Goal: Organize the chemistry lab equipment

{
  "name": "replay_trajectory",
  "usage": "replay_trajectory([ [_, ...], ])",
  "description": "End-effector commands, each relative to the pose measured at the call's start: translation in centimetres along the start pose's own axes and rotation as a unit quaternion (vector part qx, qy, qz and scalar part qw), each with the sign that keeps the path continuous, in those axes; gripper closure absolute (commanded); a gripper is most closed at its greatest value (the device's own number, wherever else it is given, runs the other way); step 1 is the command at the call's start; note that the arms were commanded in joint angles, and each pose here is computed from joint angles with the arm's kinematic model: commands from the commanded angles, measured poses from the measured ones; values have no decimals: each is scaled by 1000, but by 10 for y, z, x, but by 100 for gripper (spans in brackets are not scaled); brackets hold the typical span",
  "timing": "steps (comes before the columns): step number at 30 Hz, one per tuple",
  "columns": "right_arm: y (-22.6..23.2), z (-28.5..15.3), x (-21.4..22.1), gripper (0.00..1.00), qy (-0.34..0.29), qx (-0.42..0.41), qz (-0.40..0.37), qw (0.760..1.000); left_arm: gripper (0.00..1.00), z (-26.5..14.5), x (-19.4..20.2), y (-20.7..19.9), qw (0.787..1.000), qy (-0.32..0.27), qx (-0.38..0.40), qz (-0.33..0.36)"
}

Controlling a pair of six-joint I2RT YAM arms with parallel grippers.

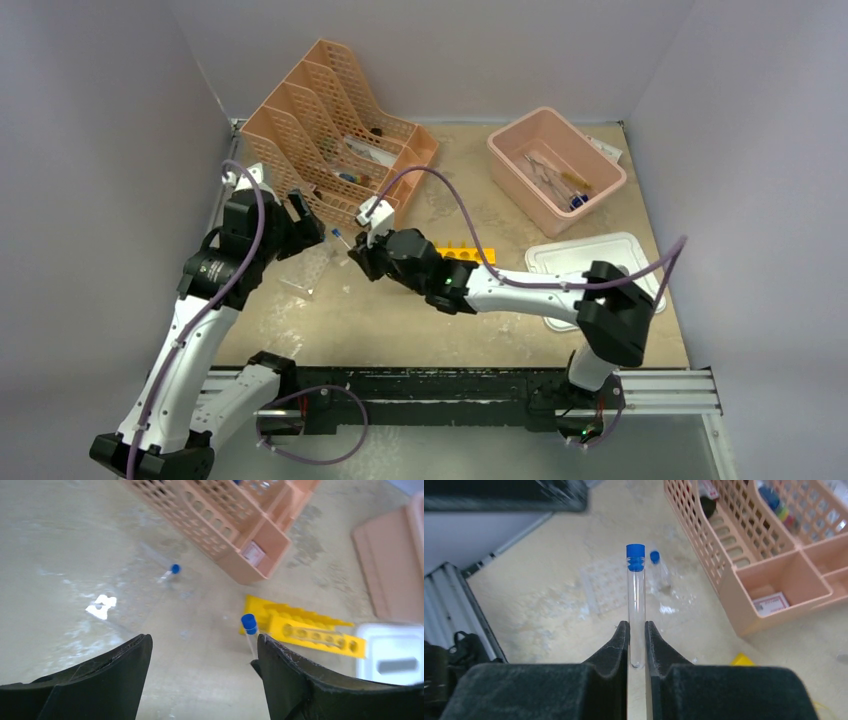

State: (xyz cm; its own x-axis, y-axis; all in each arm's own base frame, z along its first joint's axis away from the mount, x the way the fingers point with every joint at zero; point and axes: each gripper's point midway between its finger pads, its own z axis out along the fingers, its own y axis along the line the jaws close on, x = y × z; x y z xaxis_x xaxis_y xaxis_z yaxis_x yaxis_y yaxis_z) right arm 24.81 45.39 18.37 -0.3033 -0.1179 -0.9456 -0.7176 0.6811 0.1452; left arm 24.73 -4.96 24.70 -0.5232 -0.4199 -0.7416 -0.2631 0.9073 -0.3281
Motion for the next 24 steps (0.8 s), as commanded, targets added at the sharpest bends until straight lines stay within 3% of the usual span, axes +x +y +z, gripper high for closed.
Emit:
replay_trajectory([
  [1,15,-31,-70,98,-112,-58,-10,992,23,-25,-13,-79,979,19,200,-19],
  [11,-4,-92,-101,97,-171,-111,-18,979,26,-55,-10,-141,925,78,369,-54],
  [18,-7,-104,-105,97,-171,-131,-40,976,31,-60,-4,-163,895,119,424,-69],
  [21,-4,-104,-103,97,-169,-140,-44,975,43,-60,-2,-164,891,125,431,-73],
  [24,-5,-104,-102,97,-169,-140,-43,975,56,-57,-5,-156,905,110,406,-65],
])
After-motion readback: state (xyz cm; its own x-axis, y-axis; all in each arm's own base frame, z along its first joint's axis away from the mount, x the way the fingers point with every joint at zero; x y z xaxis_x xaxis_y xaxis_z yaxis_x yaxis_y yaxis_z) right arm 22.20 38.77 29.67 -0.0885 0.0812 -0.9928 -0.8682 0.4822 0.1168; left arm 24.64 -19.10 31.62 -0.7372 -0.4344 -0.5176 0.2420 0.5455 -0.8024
